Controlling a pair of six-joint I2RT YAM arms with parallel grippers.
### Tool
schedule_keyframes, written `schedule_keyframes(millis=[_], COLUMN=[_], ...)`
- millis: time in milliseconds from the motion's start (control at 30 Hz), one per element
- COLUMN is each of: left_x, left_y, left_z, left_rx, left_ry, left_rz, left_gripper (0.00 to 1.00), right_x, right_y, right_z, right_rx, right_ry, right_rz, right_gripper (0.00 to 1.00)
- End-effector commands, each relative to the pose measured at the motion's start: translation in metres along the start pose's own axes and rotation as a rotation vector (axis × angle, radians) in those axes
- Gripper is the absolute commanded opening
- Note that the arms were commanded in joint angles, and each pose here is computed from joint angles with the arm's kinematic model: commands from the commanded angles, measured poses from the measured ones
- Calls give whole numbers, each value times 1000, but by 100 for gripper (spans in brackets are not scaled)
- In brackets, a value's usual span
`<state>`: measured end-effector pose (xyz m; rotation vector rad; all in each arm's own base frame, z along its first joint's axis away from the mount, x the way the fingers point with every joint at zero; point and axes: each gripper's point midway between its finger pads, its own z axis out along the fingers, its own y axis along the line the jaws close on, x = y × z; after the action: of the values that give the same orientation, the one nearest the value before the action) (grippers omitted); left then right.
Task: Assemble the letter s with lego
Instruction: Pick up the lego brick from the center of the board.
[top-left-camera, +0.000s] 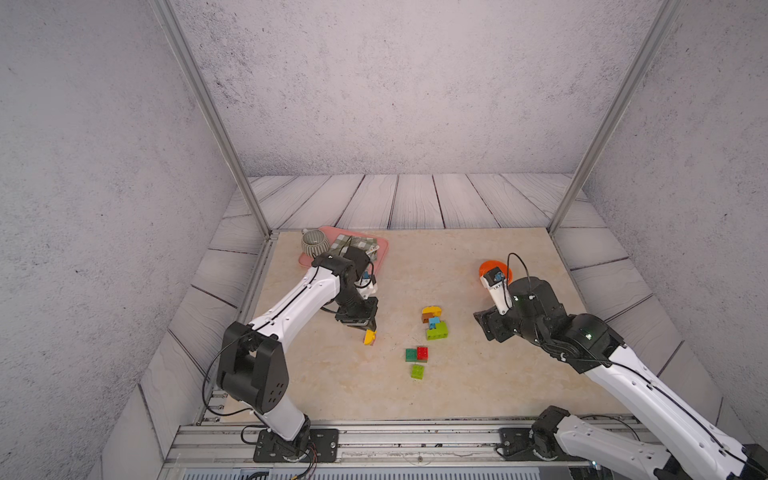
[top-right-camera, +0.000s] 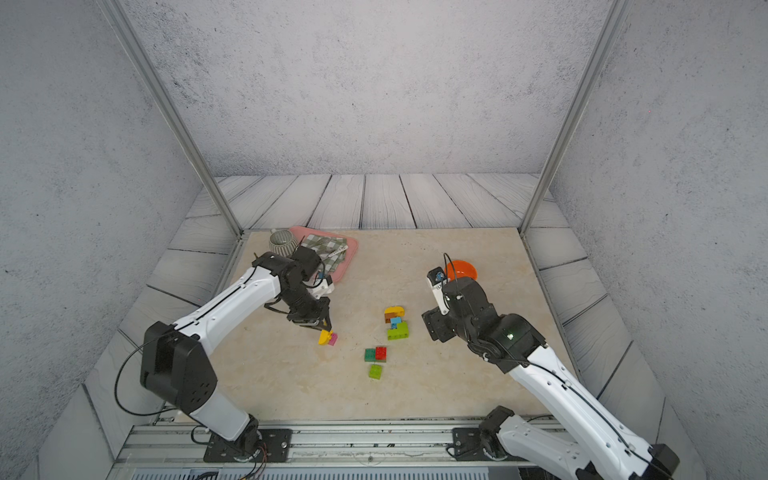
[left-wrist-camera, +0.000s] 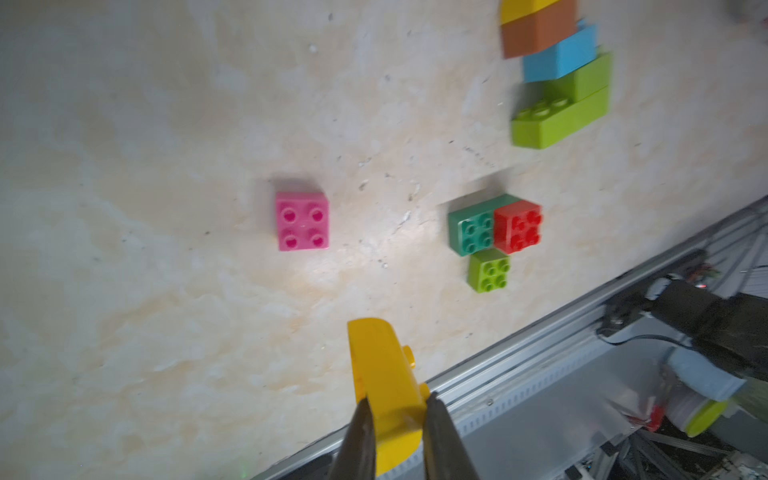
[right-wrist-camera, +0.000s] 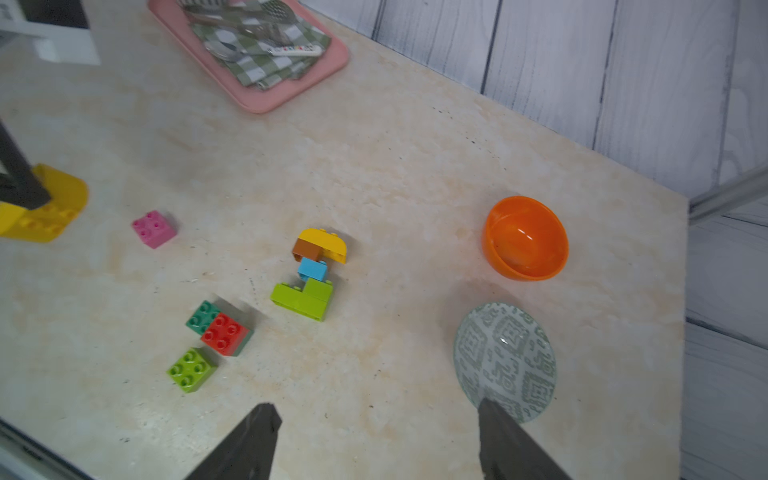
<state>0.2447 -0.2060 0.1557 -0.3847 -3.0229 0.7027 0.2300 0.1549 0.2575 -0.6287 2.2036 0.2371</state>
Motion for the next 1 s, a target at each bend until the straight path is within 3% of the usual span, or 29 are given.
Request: schedule_keyframes(millis=[0, 133, 267, 500, 967], left_x=[-15, -35, -41, -41, -32], left_y=[-54, -98, -114, -136, -147], left_z=[-2, -17, -12, -4, -13], left_rx=[247, 424, 429, 484, 539], left_ry=[-102, -273, -327, -311, -300], left_rz=[-30, -27, -13, 5, 16], left_gripper=[13, 14, 14, 14, 13], right_x=[-23, -26, -28, -28, -18], right_y=[47, 78, 98, 110, 108], right_z=[-3, 12, 26, 44, 66], right_rx=[-283, -485, -592, -634, -569], right_ry=[-127, -151, -148, -76, -11], right_rz=[113, 301, 402, 402, 278], right_gripper=[83, 83, 84, 85, 82])
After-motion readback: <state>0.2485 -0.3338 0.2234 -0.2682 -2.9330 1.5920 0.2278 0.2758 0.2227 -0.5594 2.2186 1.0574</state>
